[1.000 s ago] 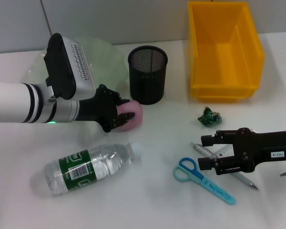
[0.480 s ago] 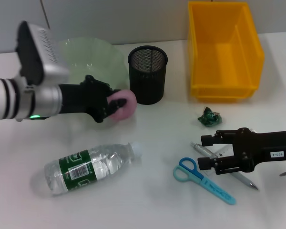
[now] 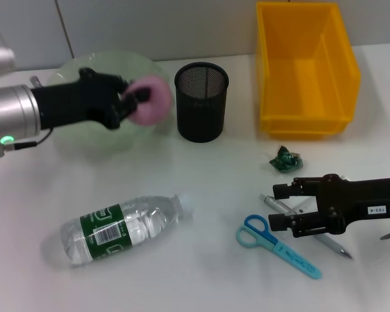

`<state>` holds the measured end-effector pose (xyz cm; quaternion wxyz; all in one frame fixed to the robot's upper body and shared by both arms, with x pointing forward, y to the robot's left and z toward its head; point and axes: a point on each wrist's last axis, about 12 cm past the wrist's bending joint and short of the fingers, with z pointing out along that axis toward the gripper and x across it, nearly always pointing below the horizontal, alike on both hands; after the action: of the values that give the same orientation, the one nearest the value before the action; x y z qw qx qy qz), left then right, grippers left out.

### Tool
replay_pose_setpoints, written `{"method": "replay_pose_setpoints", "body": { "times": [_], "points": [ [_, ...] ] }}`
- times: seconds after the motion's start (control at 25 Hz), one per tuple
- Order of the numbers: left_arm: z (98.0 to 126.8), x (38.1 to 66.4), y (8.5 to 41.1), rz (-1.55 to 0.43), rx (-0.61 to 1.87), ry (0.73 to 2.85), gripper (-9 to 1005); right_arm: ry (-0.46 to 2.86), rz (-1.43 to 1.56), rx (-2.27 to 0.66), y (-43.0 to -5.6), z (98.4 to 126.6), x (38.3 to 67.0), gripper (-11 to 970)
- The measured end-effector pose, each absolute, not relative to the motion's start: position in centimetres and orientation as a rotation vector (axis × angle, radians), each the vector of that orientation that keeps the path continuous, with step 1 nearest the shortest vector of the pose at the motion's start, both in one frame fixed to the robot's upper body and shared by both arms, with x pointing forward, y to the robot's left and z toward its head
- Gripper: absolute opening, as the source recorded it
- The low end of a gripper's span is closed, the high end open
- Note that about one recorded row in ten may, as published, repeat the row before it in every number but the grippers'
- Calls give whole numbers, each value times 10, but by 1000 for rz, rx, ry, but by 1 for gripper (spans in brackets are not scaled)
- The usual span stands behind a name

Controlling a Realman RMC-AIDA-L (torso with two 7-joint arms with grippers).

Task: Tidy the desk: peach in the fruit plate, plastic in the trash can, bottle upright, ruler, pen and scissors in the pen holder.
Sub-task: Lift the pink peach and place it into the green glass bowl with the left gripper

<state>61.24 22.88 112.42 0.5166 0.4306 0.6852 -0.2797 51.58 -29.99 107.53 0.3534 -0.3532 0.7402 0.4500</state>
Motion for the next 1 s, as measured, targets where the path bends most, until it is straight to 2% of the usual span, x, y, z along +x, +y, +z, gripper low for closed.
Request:
{"method": "replay_pose_setpoints", "body": {
  "times": [0.24, 0.28, 0.6, 1.0],
  "points": [
    [1130, 616, 236, -689, 899, 1632, 130, 1911, 1165, -917, -299, 1076, 517, 815],
    [1129, 619, 241, -682, 805, 1638, 123, 1911, 1165, -917, -299, 1076, 517, 815],
    [1114, 630, 257, -601, 509, 1698, 63, 1910, 1167, -917, -298, 1076, 517, 815],
    [1094, 638, 255, -467, 462, 1804, 64, 1908, 1165, -921, -298, 1077, 518, 815]
  ]
}}
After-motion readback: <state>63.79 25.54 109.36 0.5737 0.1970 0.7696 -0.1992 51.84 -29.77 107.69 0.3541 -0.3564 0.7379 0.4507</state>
